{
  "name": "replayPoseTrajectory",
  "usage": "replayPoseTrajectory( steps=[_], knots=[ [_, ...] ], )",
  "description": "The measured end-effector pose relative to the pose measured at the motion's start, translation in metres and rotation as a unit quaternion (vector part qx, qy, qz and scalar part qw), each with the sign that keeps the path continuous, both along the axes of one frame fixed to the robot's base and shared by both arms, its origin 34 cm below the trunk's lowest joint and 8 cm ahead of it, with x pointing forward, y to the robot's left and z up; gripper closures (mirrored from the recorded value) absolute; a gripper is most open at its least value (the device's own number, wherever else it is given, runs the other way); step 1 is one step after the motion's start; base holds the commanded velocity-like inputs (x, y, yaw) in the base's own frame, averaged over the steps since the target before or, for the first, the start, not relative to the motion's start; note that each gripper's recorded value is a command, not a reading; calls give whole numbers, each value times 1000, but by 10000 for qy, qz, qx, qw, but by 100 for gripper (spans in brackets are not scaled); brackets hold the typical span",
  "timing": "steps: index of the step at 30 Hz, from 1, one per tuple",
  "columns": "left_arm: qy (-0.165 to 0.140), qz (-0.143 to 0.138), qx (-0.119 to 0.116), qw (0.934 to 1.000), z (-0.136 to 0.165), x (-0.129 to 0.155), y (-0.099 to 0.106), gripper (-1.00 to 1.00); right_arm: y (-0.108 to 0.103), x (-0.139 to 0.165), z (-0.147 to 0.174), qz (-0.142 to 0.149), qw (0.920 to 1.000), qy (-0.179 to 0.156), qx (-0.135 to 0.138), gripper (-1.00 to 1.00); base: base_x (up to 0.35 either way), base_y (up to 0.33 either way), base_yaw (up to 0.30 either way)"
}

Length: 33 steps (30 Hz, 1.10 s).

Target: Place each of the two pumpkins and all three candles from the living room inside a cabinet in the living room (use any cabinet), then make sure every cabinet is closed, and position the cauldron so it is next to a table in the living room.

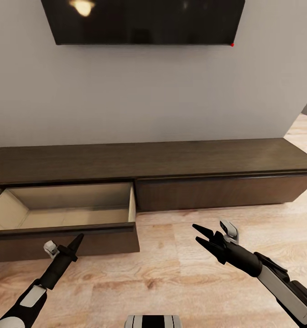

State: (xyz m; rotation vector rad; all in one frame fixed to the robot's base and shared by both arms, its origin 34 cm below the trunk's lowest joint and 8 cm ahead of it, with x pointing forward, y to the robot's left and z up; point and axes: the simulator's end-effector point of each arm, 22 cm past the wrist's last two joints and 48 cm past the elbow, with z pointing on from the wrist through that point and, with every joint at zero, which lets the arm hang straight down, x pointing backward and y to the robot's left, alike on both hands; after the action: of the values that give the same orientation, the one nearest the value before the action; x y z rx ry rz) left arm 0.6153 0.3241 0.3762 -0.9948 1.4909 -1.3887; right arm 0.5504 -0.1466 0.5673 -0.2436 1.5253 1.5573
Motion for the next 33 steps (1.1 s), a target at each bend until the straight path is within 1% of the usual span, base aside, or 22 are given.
replayPoseTrajectory(
  steps=[15,22,33],
  knots=[
    [-2,2,3,10000,0,0,0,100,0,0,0,-2,10000,3,-2,-100,-3,0,0],
    [81,18,68,9999,0,12,1,100,0,0,0,-2,10000,3,-2,-100,-84,0,0],
    [88,22,75,9999,0,13,1,100,0,0,0,0,10000,0,0,-100,-6,0,0]
  ],
)
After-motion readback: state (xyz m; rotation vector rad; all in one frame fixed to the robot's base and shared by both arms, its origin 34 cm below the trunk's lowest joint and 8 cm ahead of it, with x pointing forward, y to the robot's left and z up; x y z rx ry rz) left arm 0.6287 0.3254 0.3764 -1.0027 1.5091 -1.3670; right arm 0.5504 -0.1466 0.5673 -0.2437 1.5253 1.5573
